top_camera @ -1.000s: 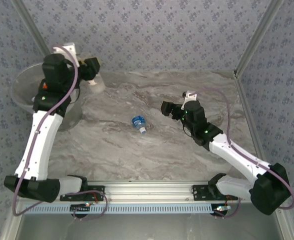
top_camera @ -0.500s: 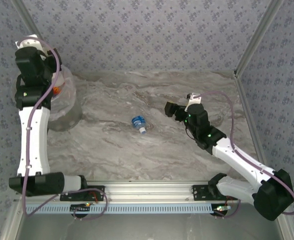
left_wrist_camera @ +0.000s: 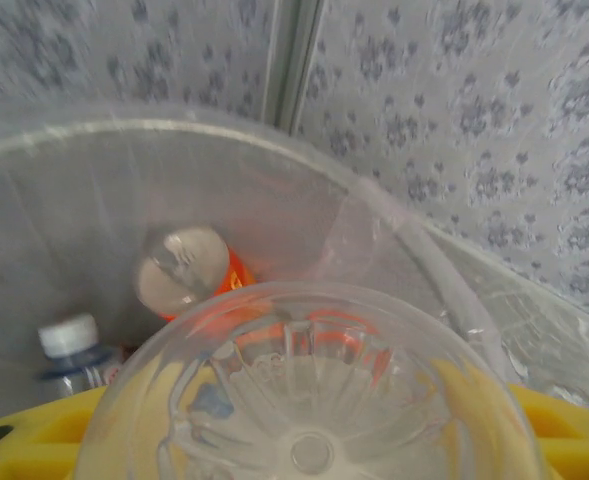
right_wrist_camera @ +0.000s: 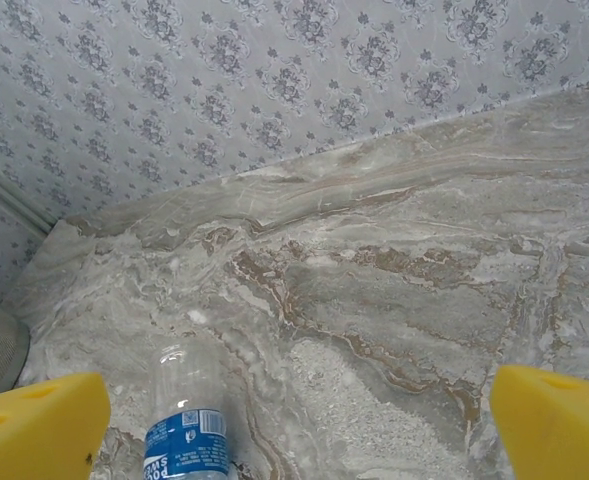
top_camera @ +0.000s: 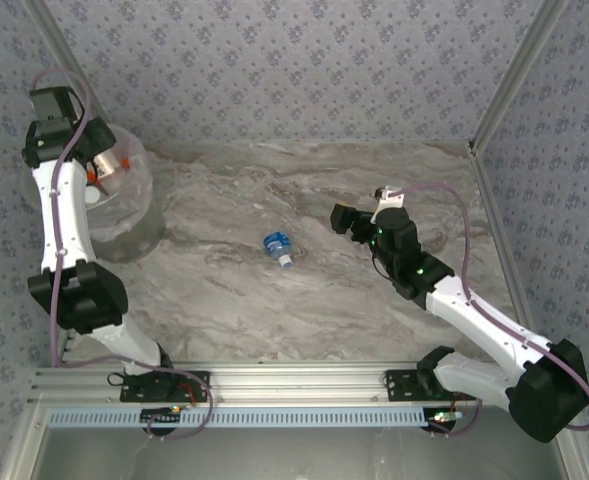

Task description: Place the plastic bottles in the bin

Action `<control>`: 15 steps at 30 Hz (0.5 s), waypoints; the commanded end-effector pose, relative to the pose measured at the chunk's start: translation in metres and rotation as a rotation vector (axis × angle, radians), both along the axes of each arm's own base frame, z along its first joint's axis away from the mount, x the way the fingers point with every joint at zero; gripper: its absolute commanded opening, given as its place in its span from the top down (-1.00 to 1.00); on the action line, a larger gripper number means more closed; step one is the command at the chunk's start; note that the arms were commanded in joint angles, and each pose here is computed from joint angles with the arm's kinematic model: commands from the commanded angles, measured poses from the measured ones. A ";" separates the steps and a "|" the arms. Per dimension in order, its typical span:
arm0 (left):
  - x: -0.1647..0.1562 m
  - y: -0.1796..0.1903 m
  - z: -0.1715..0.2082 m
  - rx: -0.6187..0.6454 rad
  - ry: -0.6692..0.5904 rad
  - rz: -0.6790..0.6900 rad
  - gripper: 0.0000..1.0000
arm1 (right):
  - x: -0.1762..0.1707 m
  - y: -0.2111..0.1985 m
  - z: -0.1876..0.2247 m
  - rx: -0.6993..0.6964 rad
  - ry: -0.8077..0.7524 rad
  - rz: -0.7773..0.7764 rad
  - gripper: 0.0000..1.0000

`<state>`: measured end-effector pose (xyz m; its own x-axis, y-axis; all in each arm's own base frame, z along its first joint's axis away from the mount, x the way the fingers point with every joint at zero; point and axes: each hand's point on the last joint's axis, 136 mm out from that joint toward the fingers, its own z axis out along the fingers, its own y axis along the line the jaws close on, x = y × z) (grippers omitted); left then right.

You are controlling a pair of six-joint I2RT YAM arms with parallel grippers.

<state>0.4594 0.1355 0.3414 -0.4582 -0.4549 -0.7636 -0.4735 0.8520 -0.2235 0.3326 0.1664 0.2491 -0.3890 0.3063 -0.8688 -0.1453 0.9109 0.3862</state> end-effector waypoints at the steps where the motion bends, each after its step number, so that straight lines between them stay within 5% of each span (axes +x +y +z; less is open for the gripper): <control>1: -0.004 -0.011 0.017 -0.139 -0.031 0.000 -0.49 | -0.002 -0.007 0.007 0.003 -0.008 -0.032 -1.00; 9: 0.000 -0.041 0.051 -0.241 -0.135 -0.088 -0.74 | -0.001 -0.007 0.006 -0.006 -0.007 -0.031 -0.99; 15: -0.016 -0.110 0.076 -0.142 -0.196 -0.212 -0.93 | 0.000 -0.006 0.002 -0.023 -0.003 -0.024 -1.00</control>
<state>0.4626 0.0615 0.3811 -0.4494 -0.5285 -0.7202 -0.3201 0.8479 -0.4225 0.3319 0.1641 0.2451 -0.3979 0.2976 -0.8678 -0.1327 0.9173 0.3754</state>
